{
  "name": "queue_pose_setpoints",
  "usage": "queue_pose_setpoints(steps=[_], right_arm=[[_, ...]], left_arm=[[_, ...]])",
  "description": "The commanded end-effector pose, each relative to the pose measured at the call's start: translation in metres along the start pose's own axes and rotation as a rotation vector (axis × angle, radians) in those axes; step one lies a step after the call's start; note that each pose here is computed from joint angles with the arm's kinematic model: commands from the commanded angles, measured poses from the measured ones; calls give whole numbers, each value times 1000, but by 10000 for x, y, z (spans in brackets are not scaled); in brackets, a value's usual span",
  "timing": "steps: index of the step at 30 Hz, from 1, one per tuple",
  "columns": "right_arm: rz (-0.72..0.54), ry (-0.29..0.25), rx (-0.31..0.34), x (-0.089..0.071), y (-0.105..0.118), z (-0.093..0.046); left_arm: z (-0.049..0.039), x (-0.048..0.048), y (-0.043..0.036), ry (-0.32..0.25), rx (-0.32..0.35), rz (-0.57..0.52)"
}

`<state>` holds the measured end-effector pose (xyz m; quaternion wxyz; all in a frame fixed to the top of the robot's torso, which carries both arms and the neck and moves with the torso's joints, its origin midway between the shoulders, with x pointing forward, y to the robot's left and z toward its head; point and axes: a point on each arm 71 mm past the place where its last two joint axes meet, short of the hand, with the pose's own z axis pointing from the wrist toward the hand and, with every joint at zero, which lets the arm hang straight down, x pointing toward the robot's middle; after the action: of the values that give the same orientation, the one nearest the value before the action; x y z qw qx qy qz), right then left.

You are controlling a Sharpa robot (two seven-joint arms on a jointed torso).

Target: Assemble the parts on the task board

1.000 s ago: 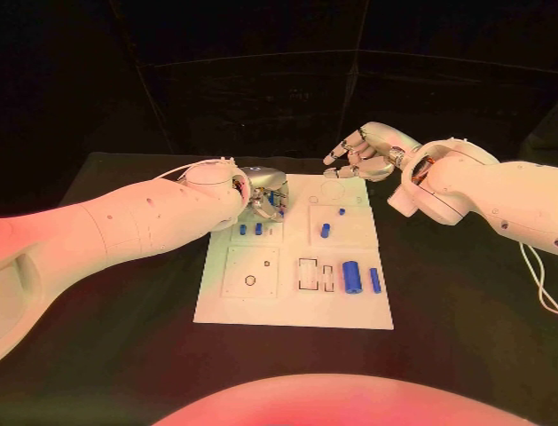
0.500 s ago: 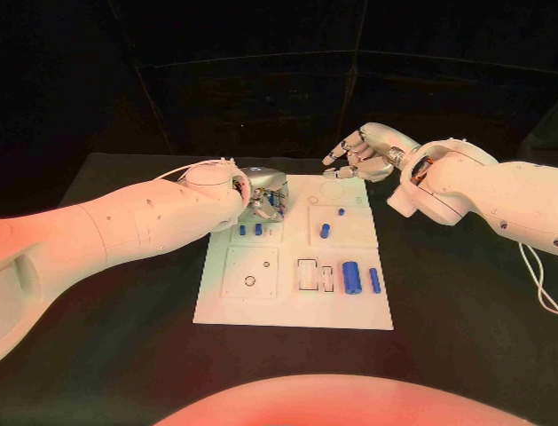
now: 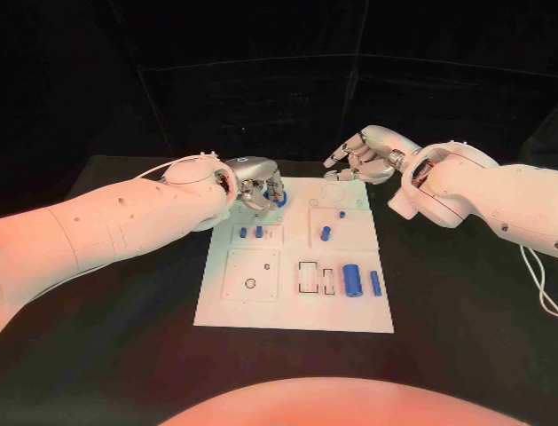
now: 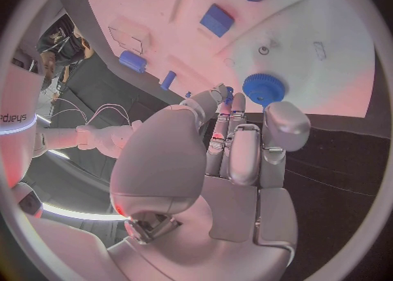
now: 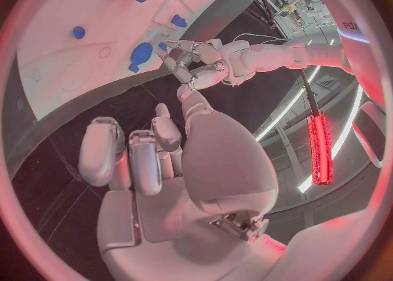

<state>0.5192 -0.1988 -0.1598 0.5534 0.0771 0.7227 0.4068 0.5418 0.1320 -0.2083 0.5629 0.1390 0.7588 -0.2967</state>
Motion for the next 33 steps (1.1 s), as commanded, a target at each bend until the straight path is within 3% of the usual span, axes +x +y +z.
queue_pose_setpoints(steps=[1, 9, 15, 21, 33], right_arm=[[2, -1, -10, -11, 11, 1], [1, -3, -5, -27, -10, -12], [1, -2, -6, -22, -8, -7], [1, -2, -6, -23, -10, -7], [1, 0, -6, -21, -8, -9]], left_arm=[[-54, -82, 12, -58, 18, -28], [-258, -166, 232, -50, -27, -60], [-299, -151, 340, -22, -51, -68], [-273, -81, 381, 2, -63, -72], [-240, 33, 392, 53, -72, -57]])
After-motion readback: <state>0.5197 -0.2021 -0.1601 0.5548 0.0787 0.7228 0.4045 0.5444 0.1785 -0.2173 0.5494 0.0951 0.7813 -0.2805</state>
